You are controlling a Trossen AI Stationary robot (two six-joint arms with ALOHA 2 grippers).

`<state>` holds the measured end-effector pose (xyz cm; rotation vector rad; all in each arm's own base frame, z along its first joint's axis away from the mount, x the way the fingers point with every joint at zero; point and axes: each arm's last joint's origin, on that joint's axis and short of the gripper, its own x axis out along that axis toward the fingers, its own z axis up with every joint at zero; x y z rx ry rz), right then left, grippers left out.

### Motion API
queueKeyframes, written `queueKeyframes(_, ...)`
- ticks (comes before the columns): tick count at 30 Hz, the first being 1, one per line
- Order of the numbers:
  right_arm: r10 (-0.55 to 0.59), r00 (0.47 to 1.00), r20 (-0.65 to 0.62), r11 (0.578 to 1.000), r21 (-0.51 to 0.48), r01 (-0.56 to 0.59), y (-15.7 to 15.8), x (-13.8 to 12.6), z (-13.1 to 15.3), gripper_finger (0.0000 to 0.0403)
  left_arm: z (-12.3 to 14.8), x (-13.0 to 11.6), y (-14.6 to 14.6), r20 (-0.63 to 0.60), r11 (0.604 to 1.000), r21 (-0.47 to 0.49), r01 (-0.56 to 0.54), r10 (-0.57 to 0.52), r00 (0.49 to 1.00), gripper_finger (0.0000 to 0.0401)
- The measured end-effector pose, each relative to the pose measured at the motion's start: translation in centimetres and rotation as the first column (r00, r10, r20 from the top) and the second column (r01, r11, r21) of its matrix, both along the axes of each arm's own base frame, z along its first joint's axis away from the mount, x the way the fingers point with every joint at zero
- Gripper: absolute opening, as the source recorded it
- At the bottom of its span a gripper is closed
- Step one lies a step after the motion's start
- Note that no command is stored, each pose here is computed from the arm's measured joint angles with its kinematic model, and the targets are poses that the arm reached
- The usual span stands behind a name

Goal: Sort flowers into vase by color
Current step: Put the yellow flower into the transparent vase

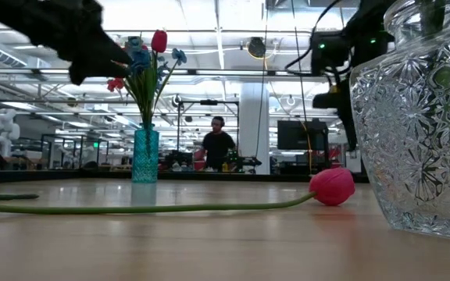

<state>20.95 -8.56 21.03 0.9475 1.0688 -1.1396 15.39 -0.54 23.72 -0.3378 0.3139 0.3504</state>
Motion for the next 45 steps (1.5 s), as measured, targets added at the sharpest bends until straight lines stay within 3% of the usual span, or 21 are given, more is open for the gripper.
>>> queueKeyframes(5,0.033,0.996,0.08,0.999,-0.041,-0.03,0.7,-1.8,1.3,0.0137,1.0,4.4,-1.3,-0.172,0.993,-0.09,0.071,-0.085,0.981,0.0164)
queueKeyframes(10,0.122,0.985,0.122,0.99,-0.086,-0.112,1.1,-2.9,2.6,0.0137,2.1,7.5,-3.4,-0.41,0.973,-0.232,-0.012,-0.087,0.908,0.014)
queueKeyframes(15,0.226,0.963,0.144,0.973,-0.089,-0.215,1.5,-3.4,3.2,0.0137,2.5,9.0,-6.1,-0.579,0.935,-0.352,-0.051,-0.174,0.797,0.0114)
queueKeyframes(20,0.301,0.945,0.128,0.952,-0.102,-0.289,1.5,-3.5,3.3,0.0137,0.3,8.9,-8.7,-0.707,0.877,-0.459,-0.138,-0.267,0.654,0.0099)
queueKeyframes(24,0.332,0.936,0.119,0.941,-0.112,-0.319,1.5,-3.5,3.4,0.0137,-1.8,8.3,-10.3,-0.791,0.87,-0.456,-0.189,-0.298,0.535,0.0097)
queueKeyframes(29,0.35,0.93,0.114,0.934,-0.115,-0.338,1.5,-3.5,3.4,0.0137,-3.8,8.2,-12.1,-0.837,0.876,-0.435,-0.211,-0.306,0.455,0.0097)
queueKeyframes(37,0.359,0.926,0.116,0.93,-0.128,-0.345,1.5,-3.4,3.4,0.0137,-6.9,7.4,-15.2,-0.889,0.874,-0.433,-0.22,-0.373,0.267,0.0097)
queueKeyframes(45,0.353,0.927,0.13,0.932,-0.136,-0.336,1.4,-3.2,3.5,0.0137,-8.2,6.1,-17.3,-0.921,0.891,-0.373,-0.258,-0.323,0.217,0.0111)
